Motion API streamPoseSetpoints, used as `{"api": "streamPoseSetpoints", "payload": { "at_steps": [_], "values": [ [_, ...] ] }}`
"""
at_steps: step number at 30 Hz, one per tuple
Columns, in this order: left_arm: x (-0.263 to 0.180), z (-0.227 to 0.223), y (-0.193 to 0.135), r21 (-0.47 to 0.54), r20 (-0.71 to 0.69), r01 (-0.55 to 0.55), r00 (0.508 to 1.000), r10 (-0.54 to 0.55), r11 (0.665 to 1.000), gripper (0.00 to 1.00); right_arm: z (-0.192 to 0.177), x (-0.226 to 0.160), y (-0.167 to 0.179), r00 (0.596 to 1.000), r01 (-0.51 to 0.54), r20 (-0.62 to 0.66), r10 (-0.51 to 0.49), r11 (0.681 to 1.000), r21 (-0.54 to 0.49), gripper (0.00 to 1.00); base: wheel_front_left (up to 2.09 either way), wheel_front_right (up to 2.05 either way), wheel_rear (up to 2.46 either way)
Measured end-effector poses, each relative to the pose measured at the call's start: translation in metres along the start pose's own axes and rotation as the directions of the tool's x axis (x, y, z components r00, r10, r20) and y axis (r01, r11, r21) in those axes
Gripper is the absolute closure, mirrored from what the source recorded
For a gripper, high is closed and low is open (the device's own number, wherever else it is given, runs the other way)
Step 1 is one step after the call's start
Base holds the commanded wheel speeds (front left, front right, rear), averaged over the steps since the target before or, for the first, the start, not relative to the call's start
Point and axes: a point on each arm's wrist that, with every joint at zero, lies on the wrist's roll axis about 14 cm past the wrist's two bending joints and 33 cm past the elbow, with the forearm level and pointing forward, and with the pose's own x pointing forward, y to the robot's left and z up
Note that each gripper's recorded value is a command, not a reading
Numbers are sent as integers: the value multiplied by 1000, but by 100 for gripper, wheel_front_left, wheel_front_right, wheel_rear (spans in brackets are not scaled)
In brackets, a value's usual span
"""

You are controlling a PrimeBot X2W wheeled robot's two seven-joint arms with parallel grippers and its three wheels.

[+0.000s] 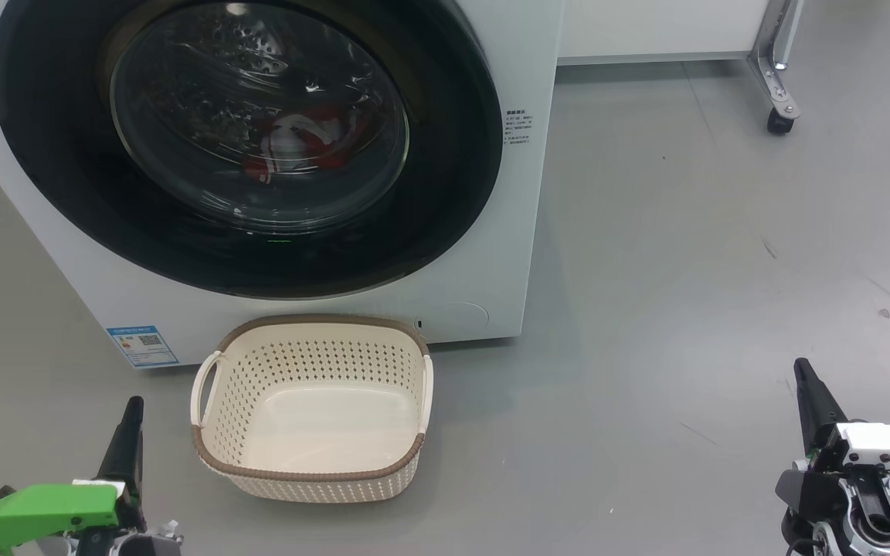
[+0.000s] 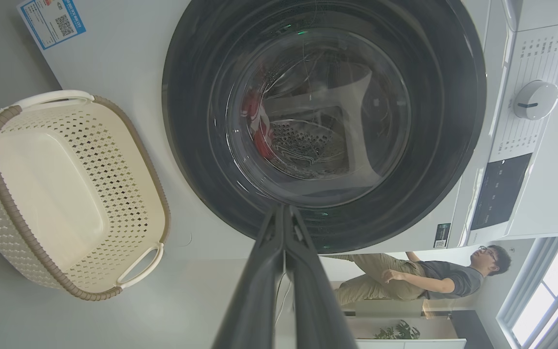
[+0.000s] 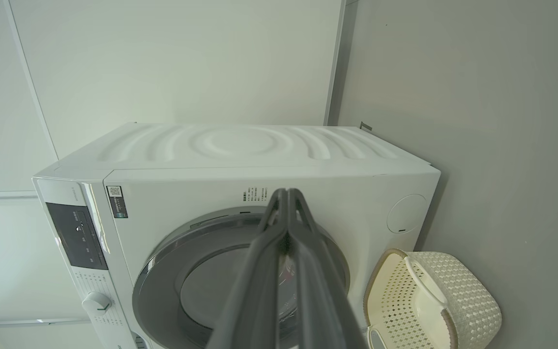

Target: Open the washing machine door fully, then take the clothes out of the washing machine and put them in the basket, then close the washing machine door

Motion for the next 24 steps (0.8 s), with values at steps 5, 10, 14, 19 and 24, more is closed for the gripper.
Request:
{"api": "streamPoseSetpoints", "payload": {
  "at_steps": [5, 10, 14, 19, 24],
  "values": [
    [0, 0, 0, -1, 1, 0, 1000, 0, 1000, 100, 0, 0, 0, 1000, 0, 0, 0, 1000, 0, 100, 0, 0, 0],
    [0, 1, 0, -1, 3, 1, 1000, -1, 1000, 100, 0, 0, 0, 1000, 0, 0, 0, 1000, 0, 100, 0, 0, 0],
    [-2, -1, 6, -8, 4, -16, 1000, 16, 1000, 0, -1, -2, -6, 1000, 18, 1, -18, 1000, 4, 0, 0, 0, 0],
    [-16, -12, 39, -38, -6, -111, 994, 111, 993, 0, -7, -19, -42, 993, 120, 2, -120, 992, 35, 0, 0, 0, 0],
    [-17, -13, 40, -40, -5, -115, 993, 114, 993, 0, -6, -21, -43, 992, 126, 6, -126, 992, 32, 0, 0, 0, 0]
  ]
}}
